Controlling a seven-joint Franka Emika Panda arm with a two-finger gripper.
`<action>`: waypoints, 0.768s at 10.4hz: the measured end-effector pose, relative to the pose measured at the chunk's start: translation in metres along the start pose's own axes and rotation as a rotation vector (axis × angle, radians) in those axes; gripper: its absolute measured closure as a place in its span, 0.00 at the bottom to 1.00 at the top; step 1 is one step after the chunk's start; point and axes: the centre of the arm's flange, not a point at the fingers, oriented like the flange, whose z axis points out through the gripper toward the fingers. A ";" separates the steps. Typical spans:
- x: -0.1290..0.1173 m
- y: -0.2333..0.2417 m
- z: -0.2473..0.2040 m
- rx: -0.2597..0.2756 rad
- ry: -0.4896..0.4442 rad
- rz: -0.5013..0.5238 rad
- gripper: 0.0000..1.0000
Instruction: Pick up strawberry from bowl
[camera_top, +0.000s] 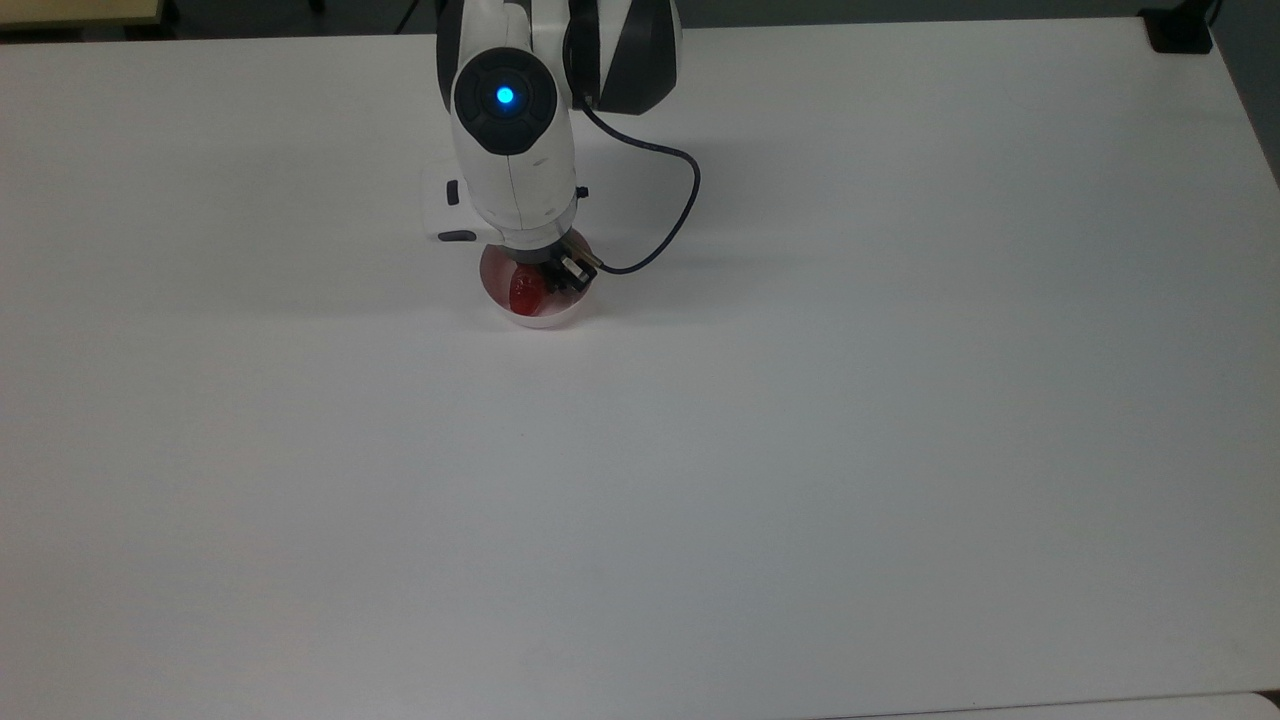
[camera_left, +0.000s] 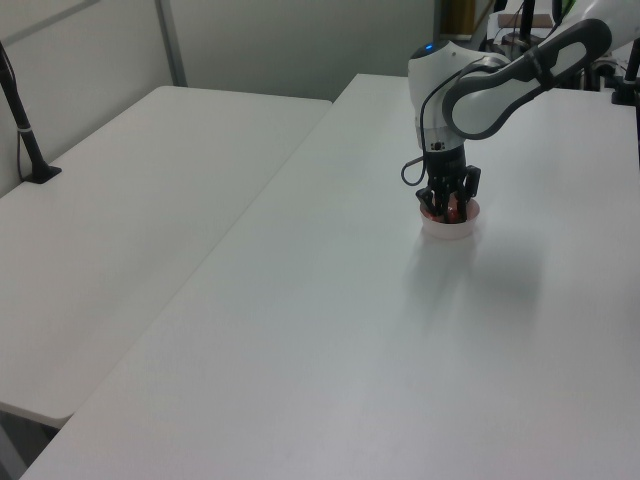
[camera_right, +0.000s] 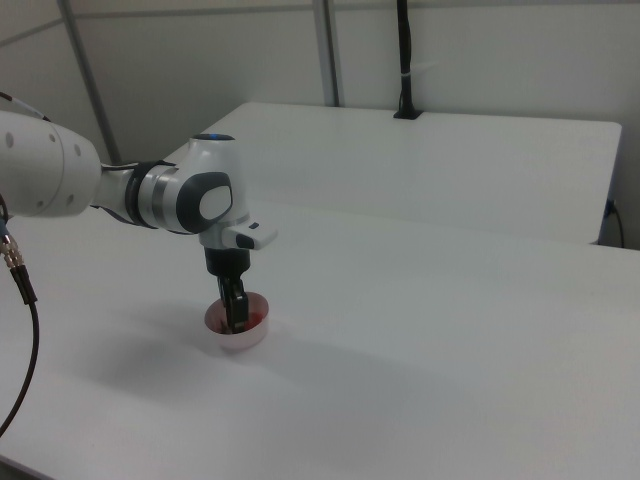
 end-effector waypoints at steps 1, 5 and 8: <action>0.000 0.000 -0.002 0.003 0.003 -0.012 0.59; -0.001 0.001 -0.017 0.018 0.024 -0.035 0.59; -0.002 0.003 -0.027 0.027 0.037 -0.040 0.59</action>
